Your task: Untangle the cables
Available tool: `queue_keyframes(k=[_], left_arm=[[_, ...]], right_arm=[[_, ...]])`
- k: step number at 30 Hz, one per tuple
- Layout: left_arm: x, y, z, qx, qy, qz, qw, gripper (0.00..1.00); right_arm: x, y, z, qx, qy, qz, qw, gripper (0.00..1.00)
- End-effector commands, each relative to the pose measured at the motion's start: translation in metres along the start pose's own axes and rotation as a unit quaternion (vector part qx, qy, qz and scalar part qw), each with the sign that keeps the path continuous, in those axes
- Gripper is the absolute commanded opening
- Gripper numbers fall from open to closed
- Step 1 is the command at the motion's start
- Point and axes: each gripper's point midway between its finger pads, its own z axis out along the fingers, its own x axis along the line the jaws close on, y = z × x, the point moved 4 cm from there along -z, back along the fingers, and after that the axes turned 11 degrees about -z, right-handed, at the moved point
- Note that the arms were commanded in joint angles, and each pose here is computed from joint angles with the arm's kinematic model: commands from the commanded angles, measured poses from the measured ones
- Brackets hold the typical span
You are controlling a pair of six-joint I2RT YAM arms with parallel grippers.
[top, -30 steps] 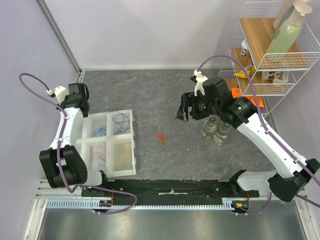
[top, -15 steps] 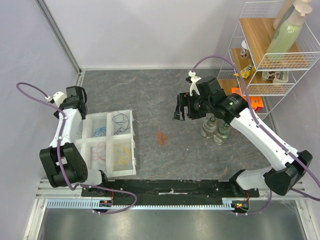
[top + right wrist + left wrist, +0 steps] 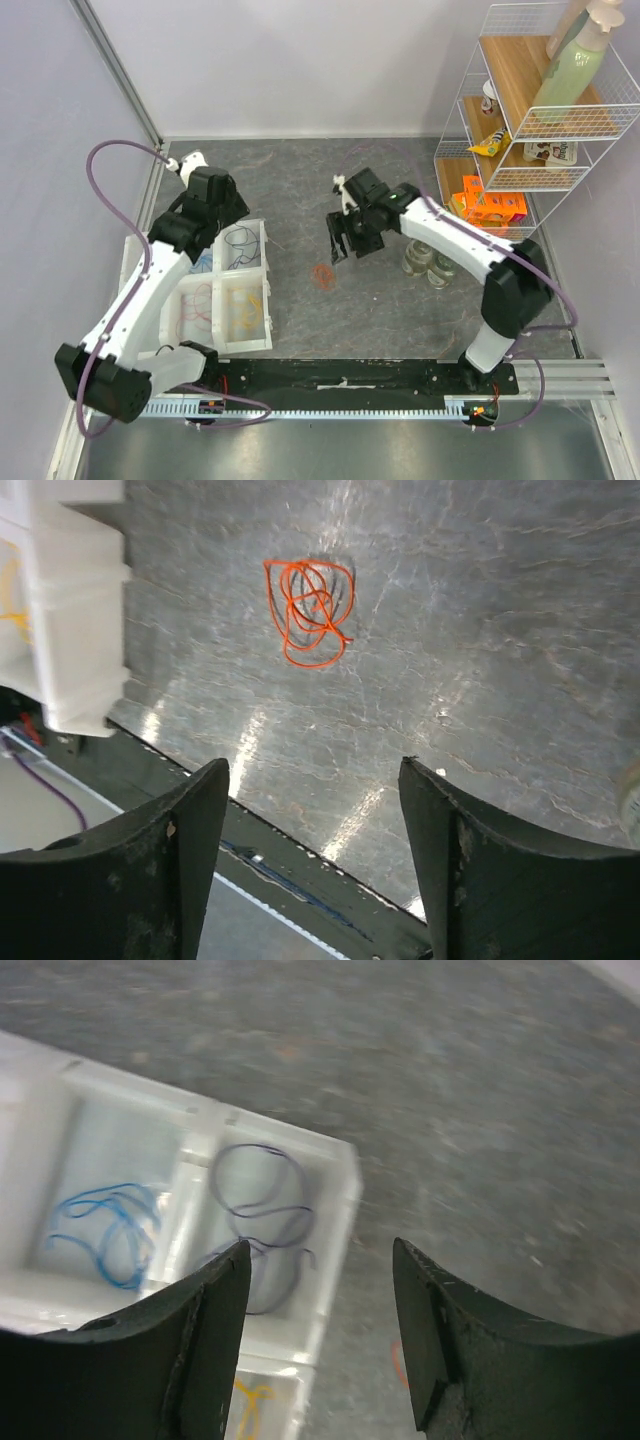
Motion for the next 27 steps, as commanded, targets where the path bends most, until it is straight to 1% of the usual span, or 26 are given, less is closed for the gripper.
queue_keyframes(k=[1,2,3,4,8,9,11,13,16,19,23,27], left_arm=[[-0.038,-0.030,-0.045,0.053,-0.155,0.042,0.986,0.62],[-0.039,-0.039,-0.055,0.067,-0.180,0.049,0.980,0.59],[-0.039,-0.050,-0.065,0.087,-0.206,0.054,0.973,0.55],[-0.035,-0.059,-0.071,0.105,-0.223,0.056,0.968,0.50],[-0.021,-0.087,-0.090,0.162,-0.273,0.052,0.947,0.48],[-0.018,-0.092,-0.092,0.175,-0.279,0.051,0.943,0.47],[-0.017,-0.098,-0.099,0.200,-0.289,0.049,0.935,0.48],[-0.017,-0.102,-0.104,0.215,-0.302,0.049,0.928,0.48],[-0.015,-0.103,-0.105,0.220,-0.298,0.048,0.928,0.49],[-0.016,-0.107,-0.107,0.235,-0.303,0.051,0.922,0.50],[-0.016,-0.110,-0.114,0.257,-0.309,0.055,0.914,0.50],[-0.011,-0.106,-0.115,0.244,-0.301,0.056,0.920,0.51]], right_arm=[[0.019,-0.020,0.039,0.044,0.012,-0.062,0.997,0.73],[0.022,-0.024,0.048,0.047,0.015,-0.071,0.996,0.68],[0.025,-0.027,0.056,0.049,0.016,-0.077,0.996,0.66],[0.027,-0.027,0.063,0.047,0.017,-0.082,0.995,0.60],[0.019,-0.028,0.085,0.043,-0.009,-0.082,0.996,0.47],[0.014,-0.030,0.091,0.047,-0.023,-0.084,0.995,0.39],[0.007,-0.033,0.098,0.052,-0.040,-0.093,0.994,0.34],[0.001,-0.038,0.104,0.054,-0.047,-0.104,0.992,0.34],[-0.008,-0.044,0.107,0.056,-0.064,-0.118,0.989,0.38],[-0.010,-0.047,0.111,0.054,-0.058,-0.138,0.987,0.39],[-0.010,-0.043,0.116,0.049,-0.058,-0.143,0.987,0.40],[-0.005,-0.032,0.120,0.034,-0.047,-0.145,0.988,0.40]])
